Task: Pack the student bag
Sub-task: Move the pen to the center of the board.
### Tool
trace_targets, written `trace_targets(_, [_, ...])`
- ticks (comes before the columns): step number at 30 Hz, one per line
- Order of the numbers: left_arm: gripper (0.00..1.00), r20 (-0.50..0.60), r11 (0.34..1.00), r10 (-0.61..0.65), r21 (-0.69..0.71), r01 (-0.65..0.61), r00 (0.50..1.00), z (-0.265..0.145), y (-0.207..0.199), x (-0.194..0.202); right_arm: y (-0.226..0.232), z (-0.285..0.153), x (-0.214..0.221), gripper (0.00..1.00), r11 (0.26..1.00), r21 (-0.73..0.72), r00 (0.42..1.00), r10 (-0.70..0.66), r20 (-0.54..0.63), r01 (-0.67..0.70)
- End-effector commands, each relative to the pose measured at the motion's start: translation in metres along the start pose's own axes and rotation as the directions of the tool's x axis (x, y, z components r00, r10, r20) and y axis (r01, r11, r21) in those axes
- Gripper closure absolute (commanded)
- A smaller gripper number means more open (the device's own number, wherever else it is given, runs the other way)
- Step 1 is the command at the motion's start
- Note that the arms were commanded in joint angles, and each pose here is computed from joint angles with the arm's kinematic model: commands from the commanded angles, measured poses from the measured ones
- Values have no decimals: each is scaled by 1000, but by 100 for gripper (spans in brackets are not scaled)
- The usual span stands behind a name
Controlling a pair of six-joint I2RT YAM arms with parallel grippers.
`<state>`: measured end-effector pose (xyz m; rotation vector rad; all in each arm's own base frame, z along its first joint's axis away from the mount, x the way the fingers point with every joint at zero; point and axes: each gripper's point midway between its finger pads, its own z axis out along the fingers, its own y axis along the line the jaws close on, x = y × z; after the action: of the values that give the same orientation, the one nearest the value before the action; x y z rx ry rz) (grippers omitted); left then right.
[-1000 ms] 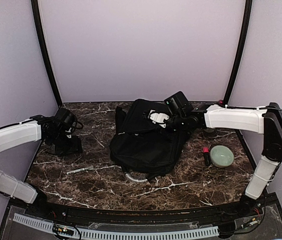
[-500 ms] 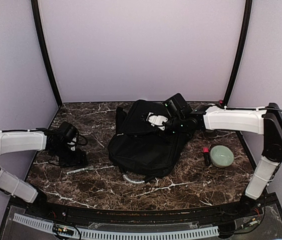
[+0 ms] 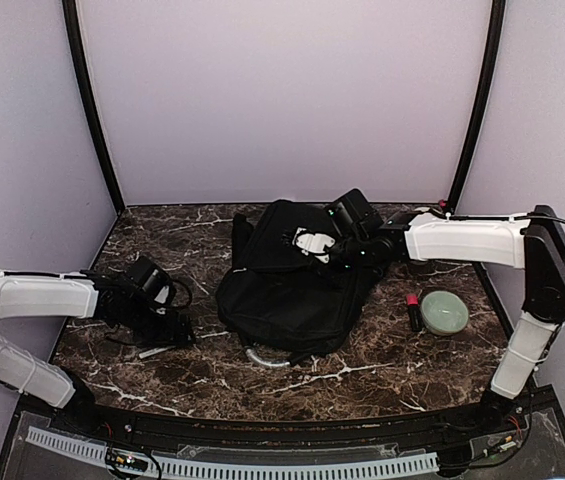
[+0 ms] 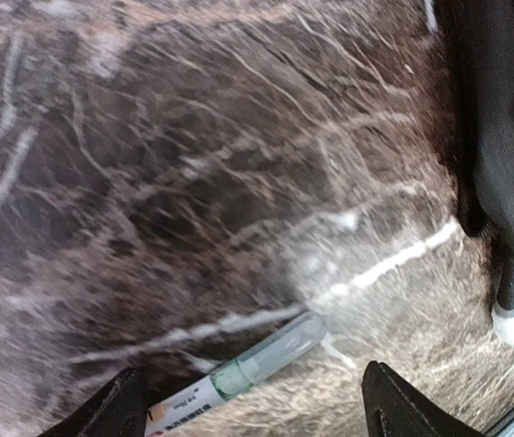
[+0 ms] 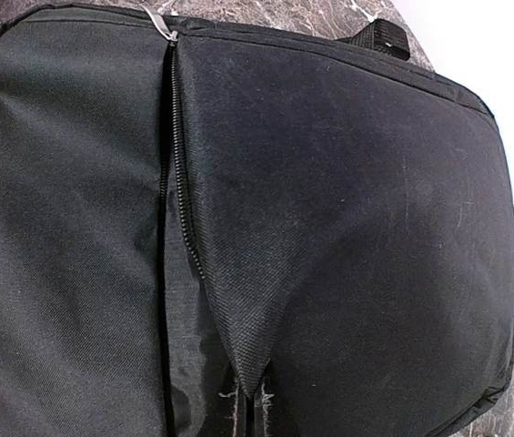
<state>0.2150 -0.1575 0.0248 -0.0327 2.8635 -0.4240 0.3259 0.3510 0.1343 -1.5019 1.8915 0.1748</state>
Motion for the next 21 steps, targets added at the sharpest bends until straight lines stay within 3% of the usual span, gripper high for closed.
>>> trace_targets(1, [18,-188,993,-59,-116,37,980,11,21,68,22,4,-6,100,997,-79,1000,-11,26,13])
trace_targets(12, [41,-248,957,19,-277,-89,969,-6,26,108,25,7,-5,100,995,-97,1000,-7,24,9])
trace_targets(21, [58,-341,888,90,-399,-231,936,-4,38,133,27,8,-5,100,994,-106,1000,-6,23,8])
